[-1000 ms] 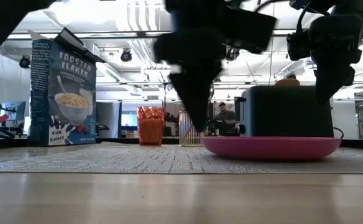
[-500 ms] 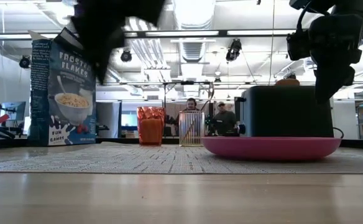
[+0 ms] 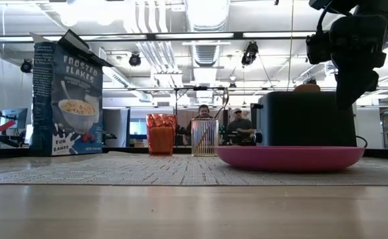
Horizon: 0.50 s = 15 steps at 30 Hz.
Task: Arrange a breakfast setting
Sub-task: Put the orange bowl on the gray placemat
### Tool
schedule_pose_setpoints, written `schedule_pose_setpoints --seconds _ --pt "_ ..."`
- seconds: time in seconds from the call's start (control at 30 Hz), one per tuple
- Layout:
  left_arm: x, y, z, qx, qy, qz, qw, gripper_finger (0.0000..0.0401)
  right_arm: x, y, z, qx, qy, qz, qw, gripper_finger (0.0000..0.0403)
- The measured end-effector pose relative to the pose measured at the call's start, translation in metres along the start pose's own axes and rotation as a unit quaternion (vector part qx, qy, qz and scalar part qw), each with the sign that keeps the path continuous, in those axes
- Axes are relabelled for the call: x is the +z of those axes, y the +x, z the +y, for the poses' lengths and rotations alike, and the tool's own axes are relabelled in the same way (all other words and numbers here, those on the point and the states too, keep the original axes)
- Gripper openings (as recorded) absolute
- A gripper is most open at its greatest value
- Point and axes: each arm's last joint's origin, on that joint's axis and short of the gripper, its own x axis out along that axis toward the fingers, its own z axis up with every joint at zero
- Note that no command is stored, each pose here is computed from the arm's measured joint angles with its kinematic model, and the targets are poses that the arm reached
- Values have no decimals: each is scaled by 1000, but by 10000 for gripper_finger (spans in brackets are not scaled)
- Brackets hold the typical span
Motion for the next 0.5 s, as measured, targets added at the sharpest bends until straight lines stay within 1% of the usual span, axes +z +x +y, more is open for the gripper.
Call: schedule_pose_setpoints --seconds 0.2,0.33,0.5 --pt "-10 4 1 21 -89 26 995 76 0 0 0 0 0 0 1000 137" --pt "-24 5 -5 20 -108 35 993 90 0 0 0 0 0 0 1000 137" --pt "-43 3 -11 19 -132 43 990 131 0 0 0 0 0 0 1000 137"
